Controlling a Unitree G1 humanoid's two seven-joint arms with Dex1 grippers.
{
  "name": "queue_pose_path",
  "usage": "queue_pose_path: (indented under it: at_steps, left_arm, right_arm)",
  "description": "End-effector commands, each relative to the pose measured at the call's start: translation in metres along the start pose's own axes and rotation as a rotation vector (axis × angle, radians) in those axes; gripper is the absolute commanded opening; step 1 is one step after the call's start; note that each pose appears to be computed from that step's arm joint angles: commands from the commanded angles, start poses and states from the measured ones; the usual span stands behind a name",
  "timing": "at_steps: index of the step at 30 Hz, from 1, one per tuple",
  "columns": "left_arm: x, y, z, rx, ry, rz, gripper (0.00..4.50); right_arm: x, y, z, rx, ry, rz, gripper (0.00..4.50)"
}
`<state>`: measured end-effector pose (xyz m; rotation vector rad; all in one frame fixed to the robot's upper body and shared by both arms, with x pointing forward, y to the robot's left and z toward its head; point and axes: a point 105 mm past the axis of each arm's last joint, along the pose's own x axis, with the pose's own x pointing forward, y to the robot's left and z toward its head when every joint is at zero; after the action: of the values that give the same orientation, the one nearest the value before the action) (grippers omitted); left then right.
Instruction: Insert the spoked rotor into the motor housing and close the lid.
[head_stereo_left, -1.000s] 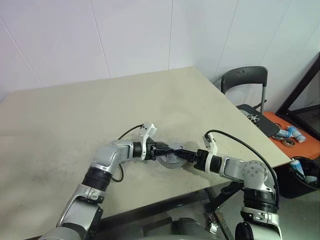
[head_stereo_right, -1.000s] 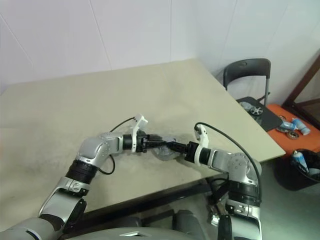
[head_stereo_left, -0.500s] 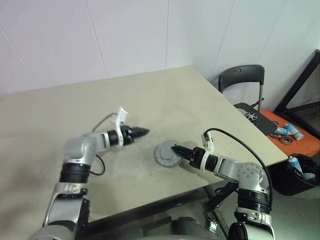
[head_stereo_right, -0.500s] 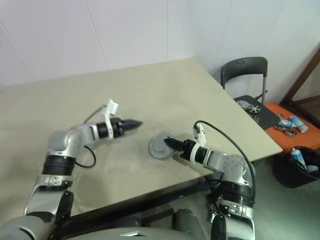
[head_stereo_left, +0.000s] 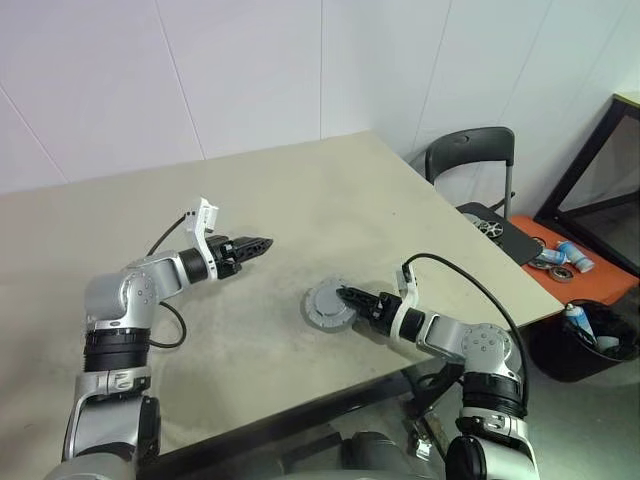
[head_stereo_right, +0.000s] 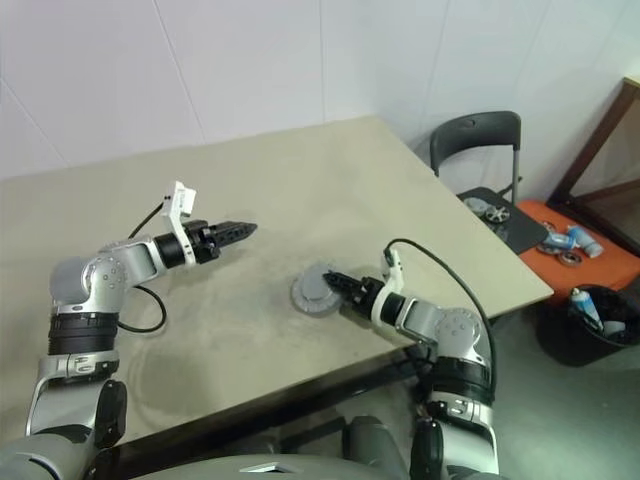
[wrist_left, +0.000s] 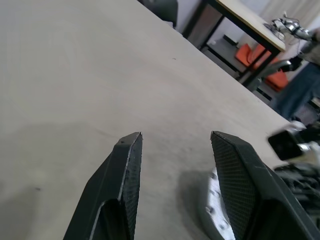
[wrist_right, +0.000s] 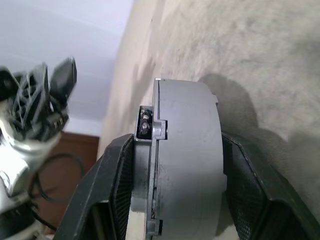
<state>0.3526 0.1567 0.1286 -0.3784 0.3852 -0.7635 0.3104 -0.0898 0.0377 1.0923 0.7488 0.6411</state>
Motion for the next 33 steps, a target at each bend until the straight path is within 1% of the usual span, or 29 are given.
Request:
queue_pose_path:
  at_steps: [1,3,7,11,14,16,18,20,21,23,26,28,33]
  left_arm:
    - [-0.002,-0.009,0.007,0.024,-0.017,-0.017,2.32]
    - [-0.003,-0.009,0.005,0.020,-0.015,-0.014,2.32]
    - [-0.005,-0.009,0.004,0.017,-0.013,-0.015,2.32]
    - [-0.014,-0.012,0.010,-0.019,-0.068,-0.036,2.32]
    - [-0.030,-0.003,0.027,-0.067,-0.173,0.008,2.32]
    - [-0.048,0.014,0.056,-0.117,-0.328,0.088,2.32]
    - [-0.066,0.019,0.079,-0.154,-0.447,0.123,2.32]
    - [-0.079,0.016,0.085,-0.166,-0.497,0.135,2.68]
    - [-0.083,0.013,0.081,-0.162,-0.499,0.135,2.86]
    - [-0.087,0.009,0.070,-0.177,-0.498,0.142,3.52]
    - [-0.085,-0.003,0.050,-0.277,-0.473,0.084,4.48]
    - [-0.080,-0.015,0.038,-0.302,-0.452,0.044,4.48]
    - [-0.073,-0.015,0.016,-0.397,-0.466,0.066,4.48]
  right_arm:
    - [0.005,0.020,0.015,0.095,-0.055,0.104,2.19]
    - [0.008,0.032,0.017,0.128,-0.058,0.170,2.19]
    - [0.012,0.049,0.018,0.139,-0.062,0.242,2.19]
    - [0.019,0.069,0.019,0.120,-0.058,0.298,2.19]
    - [0.027,0.083,0.025,0.103,-0.068,0.322,2.19]
    - [0.032,0.090,0.030,0.093,-0.077,0.326,2.19]
    - [0.036,0.096,0.035,0.085,-0.083,0.333,2.19]
    - [0.042,0.105,0.038,0.074,-0.070,0.352,2.19]
    - [0.044,0.110,0.038,0.067,-0.060,0.364,2.19]
    - [0.049,0.121,0.039,0.059,-0.044,0.391,2.19]
    - [0.057,0.137,0.041,0.047,-0.021,0.428,2.19]
    - [0.060,0.143,0.041,0.040,-0.011,0.436,2.19]
    - [0.064,0.152,0.043,0.025,0.013,0.450,2.19]
